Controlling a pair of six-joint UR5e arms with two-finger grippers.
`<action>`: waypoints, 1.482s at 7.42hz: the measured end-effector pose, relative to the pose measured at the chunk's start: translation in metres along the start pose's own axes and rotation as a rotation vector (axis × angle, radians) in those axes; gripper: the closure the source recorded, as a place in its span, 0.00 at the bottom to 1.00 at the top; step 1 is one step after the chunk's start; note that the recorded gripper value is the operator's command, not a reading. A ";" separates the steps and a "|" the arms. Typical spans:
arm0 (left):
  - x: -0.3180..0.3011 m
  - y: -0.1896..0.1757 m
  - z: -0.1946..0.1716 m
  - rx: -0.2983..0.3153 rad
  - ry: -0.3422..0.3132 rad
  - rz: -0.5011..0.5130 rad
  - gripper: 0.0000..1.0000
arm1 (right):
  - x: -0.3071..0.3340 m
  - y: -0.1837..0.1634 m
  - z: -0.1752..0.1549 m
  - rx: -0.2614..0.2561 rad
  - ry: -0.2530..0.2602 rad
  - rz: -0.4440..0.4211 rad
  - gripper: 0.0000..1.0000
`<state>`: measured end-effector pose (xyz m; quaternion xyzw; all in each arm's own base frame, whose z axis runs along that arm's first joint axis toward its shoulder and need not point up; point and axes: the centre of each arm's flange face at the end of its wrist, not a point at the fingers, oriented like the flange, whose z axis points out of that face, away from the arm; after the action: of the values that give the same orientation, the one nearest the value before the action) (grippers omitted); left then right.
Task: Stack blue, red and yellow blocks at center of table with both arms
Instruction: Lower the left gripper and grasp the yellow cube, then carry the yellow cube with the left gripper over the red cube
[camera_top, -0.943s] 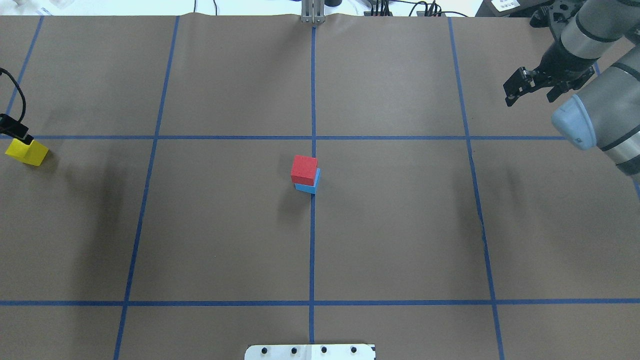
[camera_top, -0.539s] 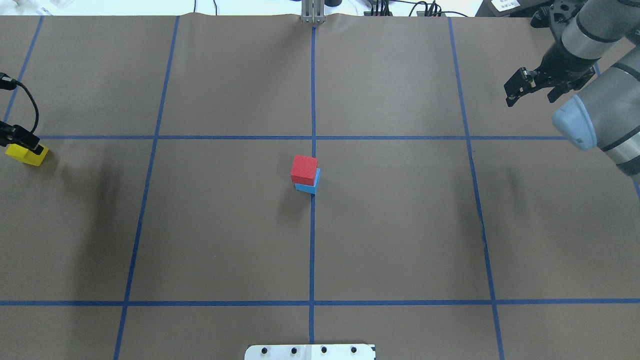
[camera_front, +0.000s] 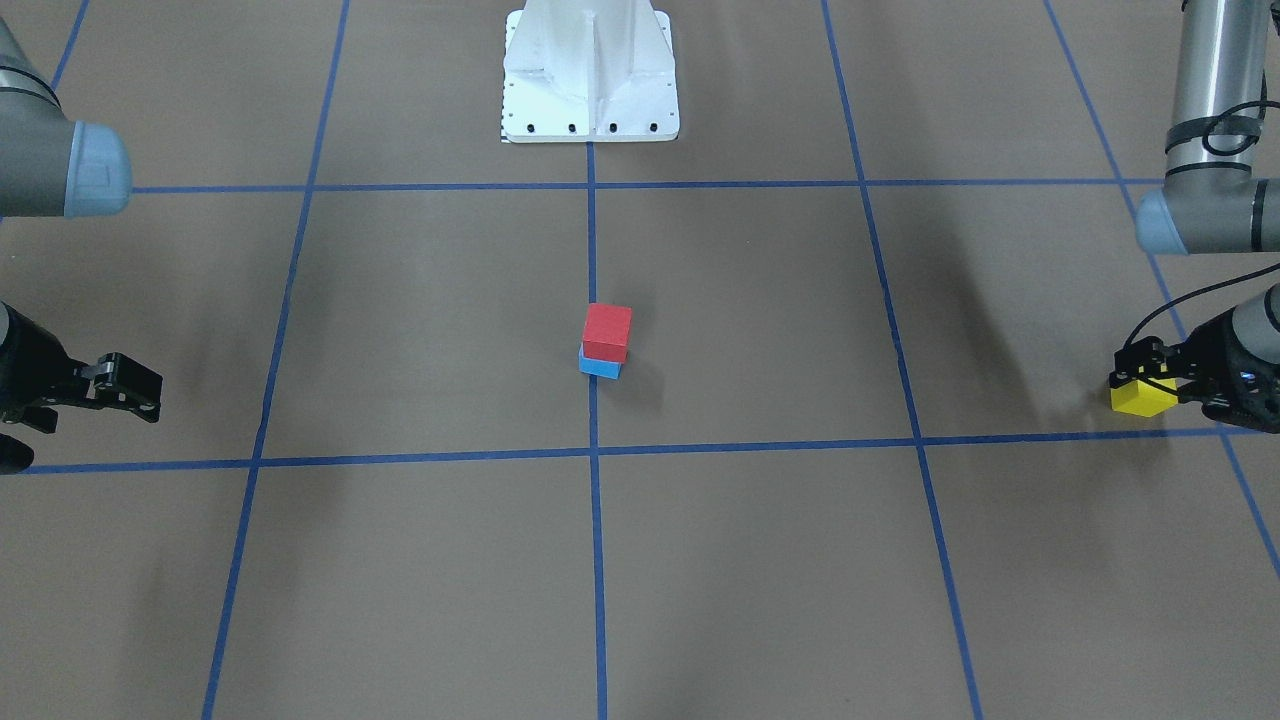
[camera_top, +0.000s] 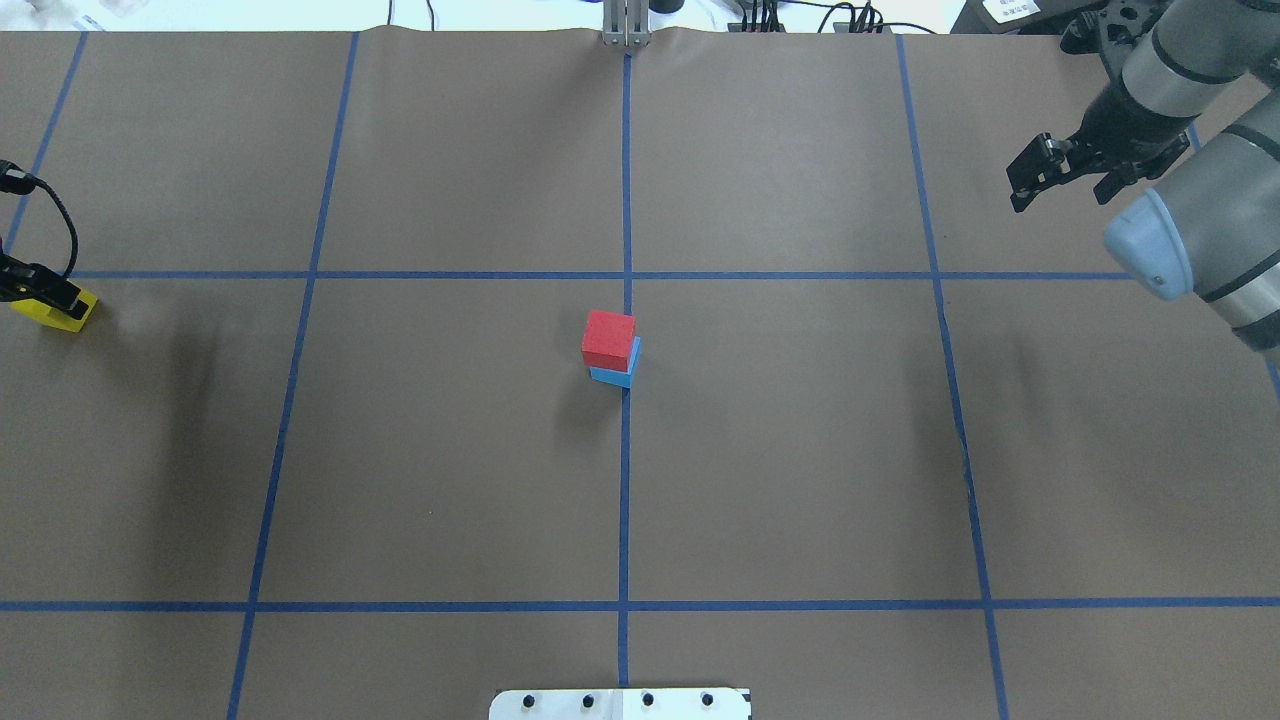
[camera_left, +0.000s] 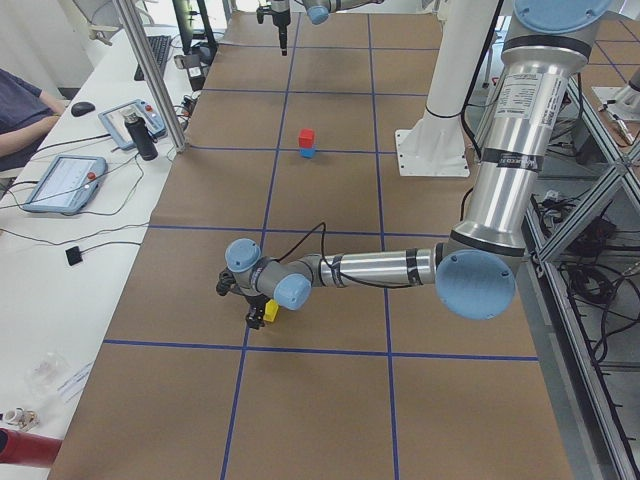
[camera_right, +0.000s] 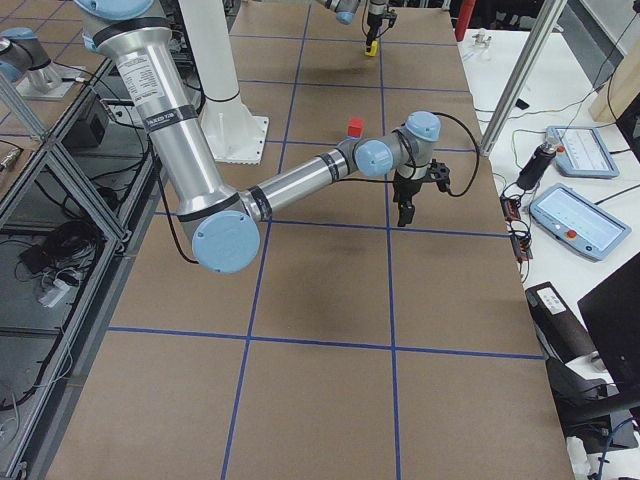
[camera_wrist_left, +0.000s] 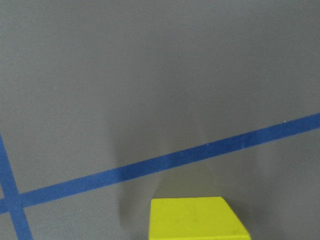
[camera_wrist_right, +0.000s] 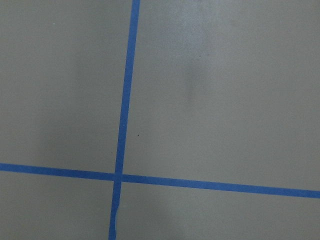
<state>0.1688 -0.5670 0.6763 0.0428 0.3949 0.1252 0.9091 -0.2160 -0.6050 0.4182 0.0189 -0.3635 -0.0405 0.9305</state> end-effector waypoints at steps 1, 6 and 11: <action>0.006 -0.003 -0.005 0.011 0.002 -0.003 1.00 | 0.000 0.000 -0.001 0.002 -0.001 0.000 0.01; 0.133 -0.064 -0.114 -0.002 0.001 -0.043 1.00 | -0.001 0.001 -0.002 0.002 -0.003 -0.004 0.01; 0.524 -0.149 -0.222 -0.026 0.073 -0.223 1.00 | 0.013 -0.002 -0.006 0.008 0.006 -0.020 0.01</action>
<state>0.3796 -0.5790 0.1272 -0.0177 0.4284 0.0299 0.9029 -0.2022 -0.6086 0.4227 0.0265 -0.3609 -0.0482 0.9310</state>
